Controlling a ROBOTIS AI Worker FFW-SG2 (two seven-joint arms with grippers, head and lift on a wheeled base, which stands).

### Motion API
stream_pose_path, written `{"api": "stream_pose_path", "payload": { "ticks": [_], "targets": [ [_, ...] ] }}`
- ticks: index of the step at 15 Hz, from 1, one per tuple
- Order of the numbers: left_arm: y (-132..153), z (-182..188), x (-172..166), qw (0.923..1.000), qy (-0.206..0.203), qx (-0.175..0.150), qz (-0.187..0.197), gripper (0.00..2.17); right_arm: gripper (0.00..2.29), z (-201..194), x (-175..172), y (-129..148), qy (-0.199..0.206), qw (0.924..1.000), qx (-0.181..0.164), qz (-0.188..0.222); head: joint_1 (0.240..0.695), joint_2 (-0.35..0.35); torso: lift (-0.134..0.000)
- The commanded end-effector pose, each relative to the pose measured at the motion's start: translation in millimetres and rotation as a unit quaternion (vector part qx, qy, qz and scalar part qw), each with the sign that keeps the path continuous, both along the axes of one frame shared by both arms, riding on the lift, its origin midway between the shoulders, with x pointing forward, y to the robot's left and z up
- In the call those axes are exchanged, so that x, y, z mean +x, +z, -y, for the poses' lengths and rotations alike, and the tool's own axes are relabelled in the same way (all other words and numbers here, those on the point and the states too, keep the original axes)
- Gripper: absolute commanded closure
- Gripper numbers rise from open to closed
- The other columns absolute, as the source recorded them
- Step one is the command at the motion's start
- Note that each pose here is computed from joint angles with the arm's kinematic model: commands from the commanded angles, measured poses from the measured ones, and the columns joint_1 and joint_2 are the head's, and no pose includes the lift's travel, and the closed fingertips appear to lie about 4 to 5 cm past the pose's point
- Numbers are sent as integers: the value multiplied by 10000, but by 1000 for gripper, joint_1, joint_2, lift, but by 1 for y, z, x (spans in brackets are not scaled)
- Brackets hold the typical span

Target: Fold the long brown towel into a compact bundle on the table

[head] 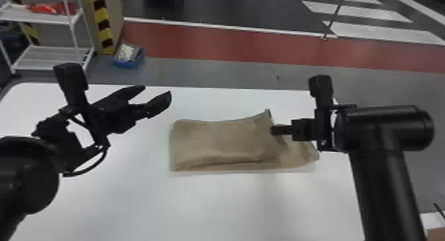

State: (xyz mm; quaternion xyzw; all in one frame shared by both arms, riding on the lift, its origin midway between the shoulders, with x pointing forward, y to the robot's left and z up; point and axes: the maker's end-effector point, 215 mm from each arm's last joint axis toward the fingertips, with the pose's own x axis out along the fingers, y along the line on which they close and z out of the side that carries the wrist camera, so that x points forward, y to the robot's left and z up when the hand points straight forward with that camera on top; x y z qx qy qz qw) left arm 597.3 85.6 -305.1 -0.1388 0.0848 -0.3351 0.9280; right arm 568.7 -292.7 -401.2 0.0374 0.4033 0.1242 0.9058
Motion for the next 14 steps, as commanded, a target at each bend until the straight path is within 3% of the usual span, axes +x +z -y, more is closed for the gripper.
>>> {"api": "stream_pose_path", "payload": {
  "ticks": [1, 8, 12, 14],
  "targets": [
    [-1, 0, 0, 10000, -2, 16, -8, 83, 1673, 1, -10, 18, -95, 9998, 128, 107, 695, -192, -123],
    [-9, 2, -3, 9999, -68, 90, -116, 83, 1673, 24, -28, 65, -479, 9956, 686, 428, 681, -204, -123],
    [-18, 4, -7, 9995, -135, 142, -230, 83, 1673, 54, -44, 61, -723, 9919, 940, 453, 684, -235, -123],
    [-17, 7, -7, 9996, -135, 152, -217, 83, 1673, 70, -52, 53, -868, 9914, 872, 436, 691, -254, -123]
  ]
}}
